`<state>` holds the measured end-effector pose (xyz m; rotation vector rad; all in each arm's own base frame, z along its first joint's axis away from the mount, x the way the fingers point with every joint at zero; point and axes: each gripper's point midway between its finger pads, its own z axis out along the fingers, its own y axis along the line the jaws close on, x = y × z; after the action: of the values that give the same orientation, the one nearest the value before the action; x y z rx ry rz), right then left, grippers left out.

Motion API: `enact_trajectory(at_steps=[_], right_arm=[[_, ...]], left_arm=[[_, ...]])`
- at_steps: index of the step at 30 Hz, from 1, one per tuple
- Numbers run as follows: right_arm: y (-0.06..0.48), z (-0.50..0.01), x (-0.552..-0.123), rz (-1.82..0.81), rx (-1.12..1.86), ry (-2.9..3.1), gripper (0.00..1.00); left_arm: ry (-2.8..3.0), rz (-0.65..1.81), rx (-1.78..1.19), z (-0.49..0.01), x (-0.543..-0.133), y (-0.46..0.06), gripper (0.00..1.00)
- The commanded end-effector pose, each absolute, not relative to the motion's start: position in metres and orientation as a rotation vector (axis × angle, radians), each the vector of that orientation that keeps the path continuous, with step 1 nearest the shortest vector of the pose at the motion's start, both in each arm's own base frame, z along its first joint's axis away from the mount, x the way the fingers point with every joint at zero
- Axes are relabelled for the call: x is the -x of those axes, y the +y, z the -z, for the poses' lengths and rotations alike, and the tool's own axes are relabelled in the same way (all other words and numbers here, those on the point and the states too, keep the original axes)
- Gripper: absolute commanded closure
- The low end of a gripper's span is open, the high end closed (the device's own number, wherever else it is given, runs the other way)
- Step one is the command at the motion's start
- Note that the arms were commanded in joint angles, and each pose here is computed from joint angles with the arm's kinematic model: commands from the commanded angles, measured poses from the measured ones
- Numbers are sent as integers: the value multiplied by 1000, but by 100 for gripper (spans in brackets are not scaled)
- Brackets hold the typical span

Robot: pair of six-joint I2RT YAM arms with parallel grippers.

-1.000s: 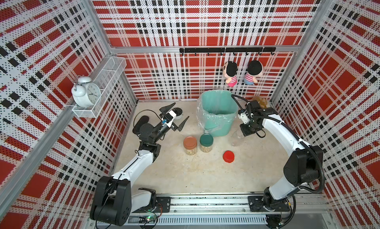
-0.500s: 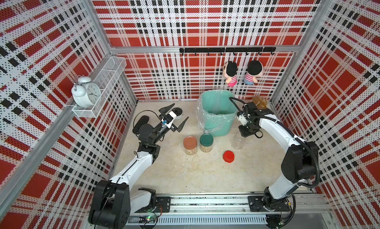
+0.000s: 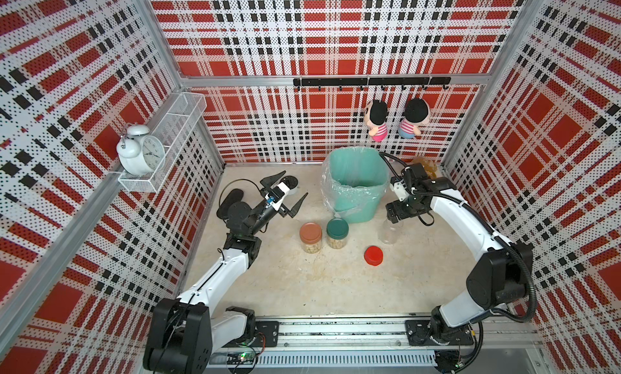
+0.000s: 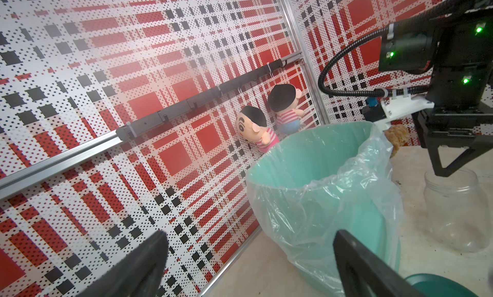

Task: Empty moldy peanuts from jars
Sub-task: Place the jar at the center of the board, then pick up the jar from the center of the board.

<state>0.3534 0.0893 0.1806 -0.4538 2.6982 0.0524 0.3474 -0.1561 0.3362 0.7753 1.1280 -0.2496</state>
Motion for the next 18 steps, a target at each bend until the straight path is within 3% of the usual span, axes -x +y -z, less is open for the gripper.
enact_trajectory(at_steps=[1,7,13,18], right_arm=[[91,-213,-356,-102,438,2585,0],[96,-262,-361,-166,412,2349,0],[148,-309,-350,-379,517,2025,0],[199,-313,-334,-411,673,1910,0]], left_arm=[[1124,228,-770,-341,-343,-154,2],[1208,169,-856,-317,-343,-154,2],[1396,128,-1056,-254,-336,-173,2],[1380,265,-867,-260,-330,-154,2]])
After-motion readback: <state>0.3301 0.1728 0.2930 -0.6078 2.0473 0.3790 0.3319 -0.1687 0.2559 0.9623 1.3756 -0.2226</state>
